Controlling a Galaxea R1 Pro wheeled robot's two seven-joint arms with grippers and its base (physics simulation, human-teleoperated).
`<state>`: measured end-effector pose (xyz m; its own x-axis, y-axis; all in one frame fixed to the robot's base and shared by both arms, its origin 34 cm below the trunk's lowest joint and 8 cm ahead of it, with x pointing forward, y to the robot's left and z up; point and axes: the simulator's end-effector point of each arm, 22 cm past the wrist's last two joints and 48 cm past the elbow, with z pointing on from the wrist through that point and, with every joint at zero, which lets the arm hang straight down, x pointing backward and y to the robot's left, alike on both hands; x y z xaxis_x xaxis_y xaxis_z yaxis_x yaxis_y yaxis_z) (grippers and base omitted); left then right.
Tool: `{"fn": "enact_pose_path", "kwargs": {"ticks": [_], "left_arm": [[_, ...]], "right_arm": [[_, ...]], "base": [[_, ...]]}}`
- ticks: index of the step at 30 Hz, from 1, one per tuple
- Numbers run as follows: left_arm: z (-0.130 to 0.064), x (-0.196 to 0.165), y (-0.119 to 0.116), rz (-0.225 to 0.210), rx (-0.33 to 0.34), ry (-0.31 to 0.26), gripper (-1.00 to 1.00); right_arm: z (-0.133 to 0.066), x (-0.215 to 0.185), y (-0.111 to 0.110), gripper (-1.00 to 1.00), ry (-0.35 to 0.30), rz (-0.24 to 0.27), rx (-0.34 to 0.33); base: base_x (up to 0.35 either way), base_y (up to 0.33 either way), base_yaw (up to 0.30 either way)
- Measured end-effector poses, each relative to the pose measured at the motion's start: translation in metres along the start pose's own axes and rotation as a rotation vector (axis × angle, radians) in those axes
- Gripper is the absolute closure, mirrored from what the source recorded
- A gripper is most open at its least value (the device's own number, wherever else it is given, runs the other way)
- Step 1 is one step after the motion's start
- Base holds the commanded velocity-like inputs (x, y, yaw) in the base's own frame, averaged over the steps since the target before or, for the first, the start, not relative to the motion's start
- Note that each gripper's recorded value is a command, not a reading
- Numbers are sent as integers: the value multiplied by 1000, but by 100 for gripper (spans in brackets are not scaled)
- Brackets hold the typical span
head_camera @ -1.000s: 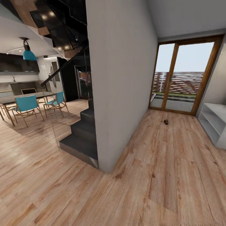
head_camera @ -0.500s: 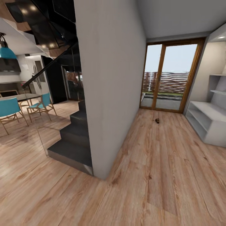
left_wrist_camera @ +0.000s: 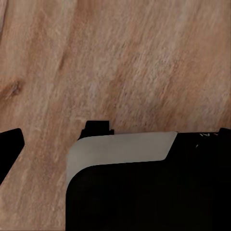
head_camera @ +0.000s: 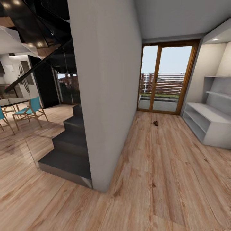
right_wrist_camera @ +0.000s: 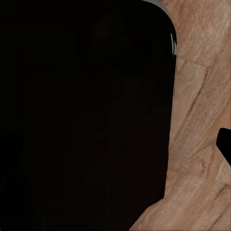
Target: Pick up the two gym shoes and the two sandals from the corridor floor and place them onto the hallstand (shoe rack) in the corridor, making sure they are on the rack and not on the floor. Arrange them so the two gym shoes are next to each other and the two sandals are next to each other.
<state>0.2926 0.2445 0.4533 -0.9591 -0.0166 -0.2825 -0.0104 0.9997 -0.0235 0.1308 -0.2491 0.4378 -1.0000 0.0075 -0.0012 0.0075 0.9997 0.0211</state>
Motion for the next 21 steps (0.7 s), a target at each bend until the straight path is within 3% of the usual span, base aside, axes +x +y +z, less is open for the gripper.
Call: {"fn": "enact_pose_path", "kwargs": {"ticks": [10, 21], "left_arm": [[0, 0, 0, 0, 0, 0, -100], [0, 0, 0, 0, 0, 0, -100]], "right_arm": [[0, 0, 0, -100, 0, 0, 0], [0, 0, 0, -100, 0, 0, 0]], "base": [[222, 110, -277], [147, 17, -278]]}}
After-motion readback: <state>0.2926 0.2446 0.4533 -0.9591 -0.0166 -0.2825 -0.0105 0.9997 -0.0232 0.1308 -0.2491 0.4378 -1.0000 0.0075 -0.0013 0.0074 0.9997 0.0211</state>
